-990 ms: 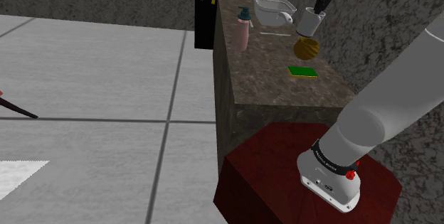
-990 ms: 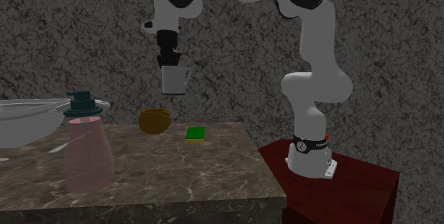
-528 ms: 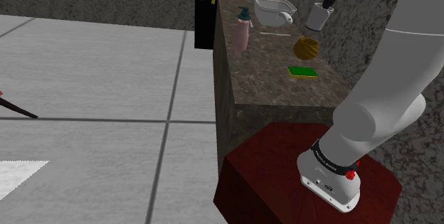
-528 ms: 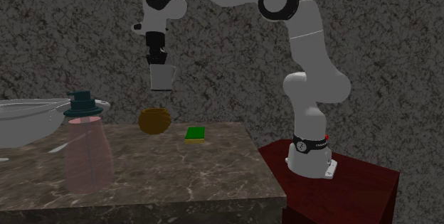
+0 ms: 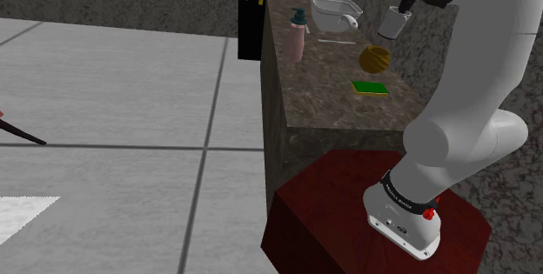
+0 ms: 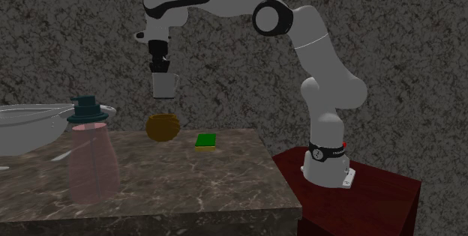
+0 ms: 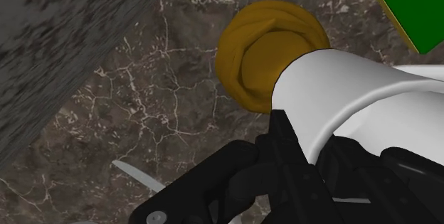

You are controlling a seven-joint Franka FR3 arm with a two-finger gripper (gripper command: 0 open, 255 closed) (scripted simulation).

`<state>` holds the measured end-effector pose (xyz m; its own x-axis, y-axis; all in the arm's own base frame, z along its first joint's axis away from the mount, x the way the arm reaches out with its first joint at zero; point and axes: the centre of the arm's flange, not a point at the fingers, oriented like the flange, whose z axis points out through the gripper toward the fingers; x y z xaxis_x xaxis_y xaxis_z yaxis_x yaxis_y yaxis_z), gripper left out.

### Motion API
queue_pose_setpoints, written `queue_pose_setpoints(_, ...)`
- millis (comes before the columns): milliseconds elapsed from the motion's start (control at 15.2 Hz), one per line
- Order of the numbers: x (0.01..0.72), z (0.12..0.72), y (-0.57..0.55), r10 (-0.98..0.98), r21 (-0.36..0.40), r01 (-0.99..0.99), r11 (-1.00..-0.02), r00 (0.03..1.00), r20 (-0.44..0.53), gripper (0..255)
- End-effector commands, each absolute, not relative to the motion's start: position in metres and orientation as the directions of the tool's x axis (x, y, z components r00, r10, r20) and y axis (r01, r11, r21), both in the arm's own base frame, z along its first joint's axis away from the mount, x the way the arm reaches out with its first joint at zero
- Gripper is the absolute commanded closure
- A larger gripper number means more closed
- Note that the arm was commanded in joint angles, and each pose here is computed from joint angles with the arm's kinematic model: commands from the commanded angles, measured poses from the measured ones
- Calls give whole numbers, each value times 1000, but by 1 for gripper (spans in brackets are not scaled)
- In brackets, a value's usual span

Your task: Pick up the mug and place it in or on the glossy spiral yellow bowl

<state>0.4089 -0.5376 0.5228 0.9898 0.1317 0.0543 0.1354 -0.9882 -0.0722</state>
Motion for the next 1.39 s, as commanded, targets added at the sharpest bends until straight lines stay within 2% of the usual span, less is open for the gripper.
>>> queue_pose_setpoints(0,409,513,-539,132,-72,136,-988,990,55,255)
queue_pose_setpoints(792,409,450,-539,132,-72,136,-988,990,55,255)
queue_pose_setpoints(1320,409,450,-539,132,-72,136,-988,990,55,255)
